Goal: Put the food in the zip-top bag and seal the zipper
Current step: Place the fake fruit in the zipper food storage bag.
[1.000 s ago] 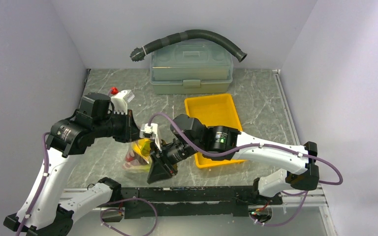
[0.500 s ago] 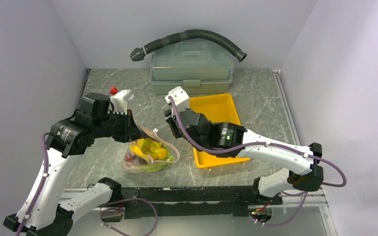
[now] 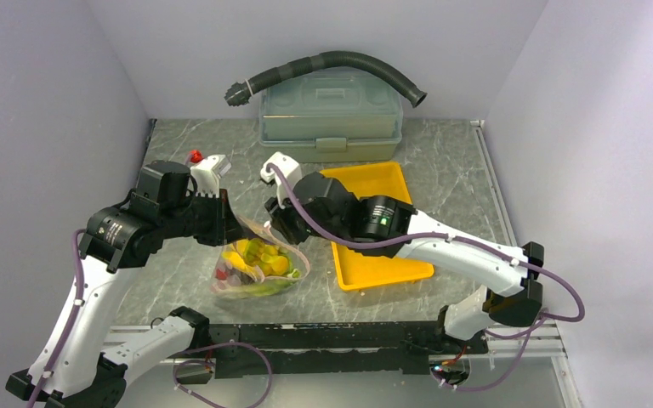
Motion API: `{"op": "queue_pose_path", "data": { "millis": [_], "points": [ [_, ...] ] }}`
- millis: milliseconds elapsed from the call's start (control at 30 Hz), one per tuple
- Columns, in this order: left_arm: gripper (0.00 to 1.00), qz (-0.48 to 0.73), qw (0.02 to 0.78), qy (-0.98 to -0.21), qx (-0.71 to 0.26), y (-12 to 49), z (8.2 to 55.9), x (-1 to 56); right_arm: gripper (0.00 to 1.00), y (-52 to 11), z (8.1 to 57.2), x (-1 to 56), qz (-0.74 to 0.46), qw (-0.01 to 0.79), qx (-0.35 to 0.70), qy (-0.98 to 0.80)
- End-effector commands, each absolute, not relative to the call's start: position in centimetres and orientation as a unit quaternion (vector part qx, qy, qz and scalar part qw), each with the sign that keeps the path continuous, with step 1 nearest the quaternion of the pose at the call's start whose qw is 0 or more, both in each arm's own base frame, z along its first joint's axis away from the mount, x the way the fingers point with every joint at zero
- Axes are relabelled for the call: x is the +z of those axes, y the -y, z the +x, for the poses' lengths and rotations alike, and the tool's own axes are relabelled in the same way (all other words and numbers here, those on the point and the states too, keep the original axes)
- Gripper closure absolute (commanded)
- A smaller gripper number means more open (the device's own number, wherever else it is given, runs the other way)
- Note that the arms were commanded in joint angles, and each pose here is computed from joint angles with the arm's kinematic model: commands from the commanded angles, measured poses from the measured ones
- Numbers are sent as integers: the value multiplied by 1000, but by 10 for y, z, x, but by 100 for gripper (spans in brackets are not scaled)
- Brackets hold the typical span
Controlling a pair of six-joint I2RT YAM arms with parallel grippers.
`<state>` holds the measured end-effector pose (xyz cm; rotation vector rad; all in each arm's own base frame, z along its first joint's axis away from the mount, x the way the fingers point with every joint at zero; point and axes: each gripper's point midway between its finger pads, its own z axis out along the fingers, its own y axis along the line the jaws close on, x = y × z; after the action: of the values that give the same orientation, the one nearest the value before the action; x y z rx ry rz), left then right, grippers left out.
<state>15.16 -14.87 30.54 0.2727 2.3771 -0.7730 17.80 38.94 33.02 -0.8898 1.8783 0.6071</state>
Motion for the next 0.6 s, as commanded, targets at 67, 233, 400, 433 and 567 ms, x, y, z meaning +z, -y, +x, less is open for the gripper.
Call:
{"op": "queue_pose_path", "data": {
  "millis": [67, 233, 400, 433, 567],
  "points": [
    [100, 117, 347, -882, -298, 151, 160, 319, 68, -408, 142, 330, -432, 409, 318, -738],
    [100, 117, 346, -883, -296, 150, 159, 318, 64, -410, 128, 329, -450, 391, 344, -725],
    [100, 117, 345, -883, -295, 149, 158, 316, 60, -408, 123, 320, -459, 377, 344, -727],
    [100, 116, 346, -883, -295, 149, 159, 316, 59, -408, 122, 317, -460, 373, 344, -728],
    [100, 117, 346, -882, -297, 150, 158, 318, 55, -408, 121, 309, -464, 367, 340, -731]
  ]
}}
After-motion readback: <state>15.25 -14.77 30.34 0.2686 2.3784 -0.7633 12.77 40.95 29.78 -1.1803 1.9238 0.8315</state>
